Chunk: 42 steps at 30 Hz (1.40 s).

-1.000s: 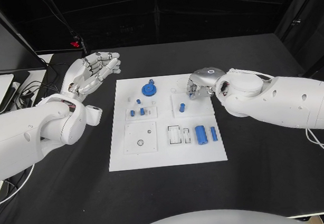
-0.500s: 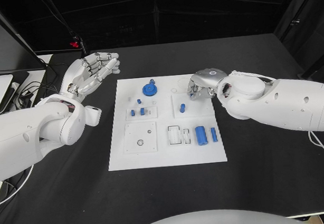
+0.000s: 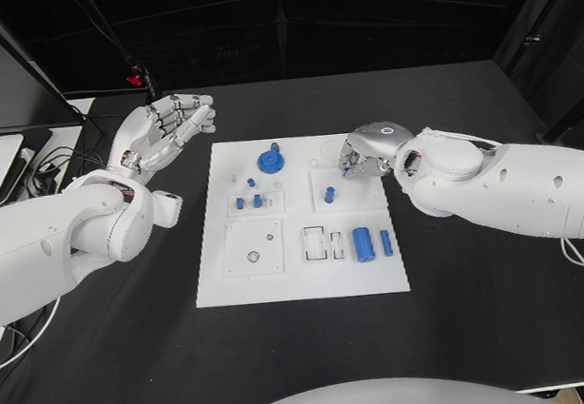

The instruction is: Assemble the parts on the task board

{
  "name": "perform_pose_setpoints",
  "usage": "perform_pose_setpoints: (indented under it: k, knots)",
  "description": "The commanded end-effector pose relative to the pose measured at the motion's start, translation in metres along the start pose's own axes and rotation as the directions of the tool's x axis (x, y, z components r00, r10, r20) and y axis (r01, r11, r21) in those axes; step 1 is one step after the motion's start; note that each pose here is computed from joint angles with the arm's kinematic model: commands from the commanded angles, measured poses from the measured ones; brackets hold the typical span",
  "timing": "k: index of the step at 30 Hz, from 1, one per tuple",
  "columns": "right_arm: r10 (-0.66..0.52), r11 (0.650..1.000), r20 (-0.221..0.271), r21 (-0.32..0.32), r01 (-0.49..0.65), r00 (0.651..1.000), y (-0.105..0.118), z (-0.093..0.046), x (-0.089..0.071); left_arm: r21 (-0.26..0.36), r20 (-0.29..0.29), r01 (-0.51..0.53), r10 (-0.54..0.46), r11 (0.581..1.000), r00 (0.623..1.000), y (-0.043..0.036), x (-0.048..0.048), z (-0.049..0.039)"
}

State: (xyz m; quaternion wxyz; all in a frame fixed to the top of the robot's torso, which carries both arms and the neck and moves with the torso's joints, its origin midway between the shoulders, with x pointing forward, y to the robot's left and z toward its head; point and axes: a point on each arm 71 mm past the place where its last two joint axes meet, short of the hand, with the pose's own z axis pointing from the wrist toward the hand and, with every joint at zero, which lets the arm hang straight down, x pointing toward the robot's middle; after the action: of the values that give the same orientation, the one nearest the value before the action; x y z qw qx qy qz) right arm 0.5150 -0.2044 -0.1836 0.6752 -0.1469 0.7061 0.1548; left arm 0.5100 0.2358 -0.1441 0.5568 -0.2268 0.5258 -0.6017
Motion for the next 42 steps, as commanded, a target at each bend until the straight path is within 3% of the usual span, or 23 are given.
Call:
perform_pose_setpoints:
  k: [1, 42]
  knots:
    - [-0.008, 1.000, 0.040, -0.004, 0.009, 0.999, 0.000, 0.000, -0.005, 0.029, -0.003, 0.007, -0.007, 1.000, 1.000, -0.0028, -0.0002, 0.0005]
    - [0.047, 0.999, 0.094, -0.023, -0.045, 0.995, -0.002, -0.016, -0.014, 0.028, 0.004, -0.001, 0.001, 1.000, 1.000, -0.0016, -0.0018, 0.0017]
